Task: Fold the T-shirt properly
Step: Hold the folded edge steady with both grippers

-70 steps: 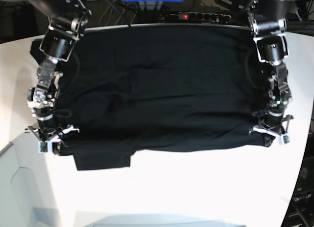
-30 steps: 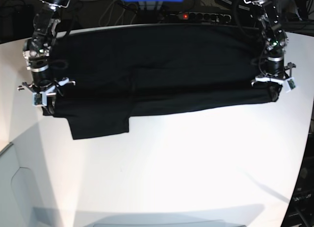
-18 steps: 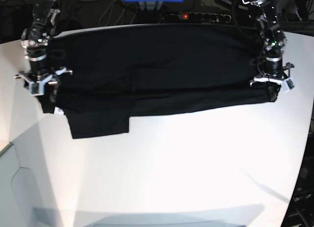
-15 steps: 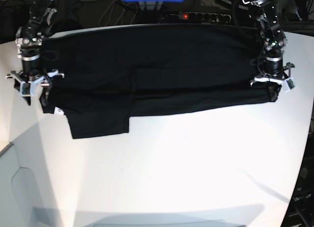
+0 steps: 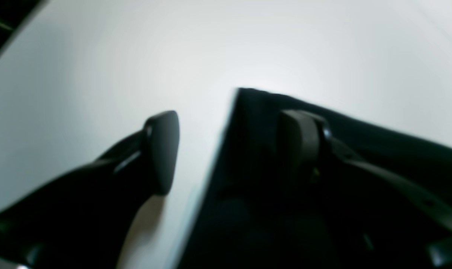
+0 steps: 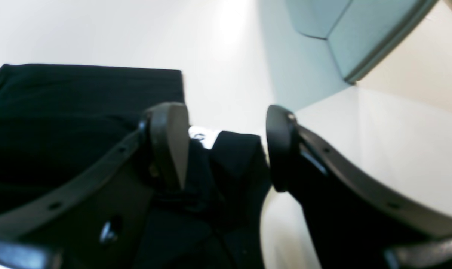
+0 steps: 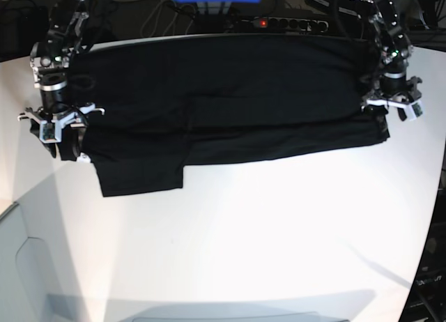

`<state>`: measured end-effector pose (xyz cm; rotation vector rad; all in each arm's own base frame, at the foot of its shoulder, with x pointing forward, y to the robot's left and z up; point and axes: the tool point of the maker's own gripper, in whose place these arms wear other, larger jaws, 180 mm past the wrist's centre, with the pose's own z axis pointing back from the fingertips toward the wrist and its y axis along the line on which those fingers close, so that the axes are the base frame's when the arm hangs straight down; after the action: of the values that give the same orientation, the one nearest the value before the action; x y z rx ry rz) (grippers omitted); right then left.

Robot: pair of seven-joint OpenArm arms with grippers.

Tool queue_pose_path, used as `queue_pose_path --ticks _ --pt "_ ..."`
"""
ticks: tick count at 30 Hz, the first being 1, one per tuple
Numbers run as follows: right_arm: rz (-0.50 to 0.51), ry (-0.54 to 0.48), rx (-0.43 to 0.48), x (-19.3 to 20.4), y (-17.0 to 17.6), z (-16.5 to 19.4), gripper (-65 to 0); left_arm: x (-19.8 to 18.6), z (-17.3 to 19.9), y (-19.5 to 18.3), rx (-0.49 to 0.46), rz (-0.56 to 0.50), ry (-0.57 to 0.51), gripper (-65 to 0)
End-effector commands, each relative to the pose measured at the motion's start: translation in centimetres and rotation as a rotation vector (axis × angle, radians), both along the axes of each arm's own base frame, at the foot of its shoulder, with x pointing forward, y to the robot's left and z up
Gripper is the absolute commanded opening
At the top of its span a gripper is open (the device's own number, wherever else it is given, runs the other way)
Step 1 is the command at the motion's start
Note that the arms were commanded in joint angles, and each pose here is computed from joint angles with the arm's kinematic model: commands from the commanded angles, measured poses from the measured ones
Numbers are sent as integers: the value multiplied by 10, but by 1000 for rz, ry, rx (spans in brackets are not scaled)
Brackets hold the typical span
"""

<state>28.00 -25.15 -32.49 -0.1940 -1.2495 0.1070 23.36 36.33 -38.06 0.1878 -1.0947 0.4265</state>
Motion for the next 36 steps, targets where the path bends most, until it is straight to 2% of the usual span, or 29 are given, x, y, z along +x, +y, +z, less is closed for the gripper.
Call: queue_pose_path --ticks 1,4,13,17,22,36 --pt "5 -59 -10 5 -2 17 -315 7 17 5 30 -6 -48 -258" --pt "13 -58 -7 6 1 16 -315 7 31 13 54 11 -77 -266" --pt "29 -57 -3 8 7 15 -316 29 52 14 75 2 -133 -380" --pt "29 -56 -4 8 7 15 -315 38 54 9 70 -15 -144 -387" --pt "29 -58 -4 9 7 16 -315 48 38 -1 72 -92 -87 -387" --pt "31 -57 -4 9 8 15 -315 46 29 6 73 -91 -54 -388"
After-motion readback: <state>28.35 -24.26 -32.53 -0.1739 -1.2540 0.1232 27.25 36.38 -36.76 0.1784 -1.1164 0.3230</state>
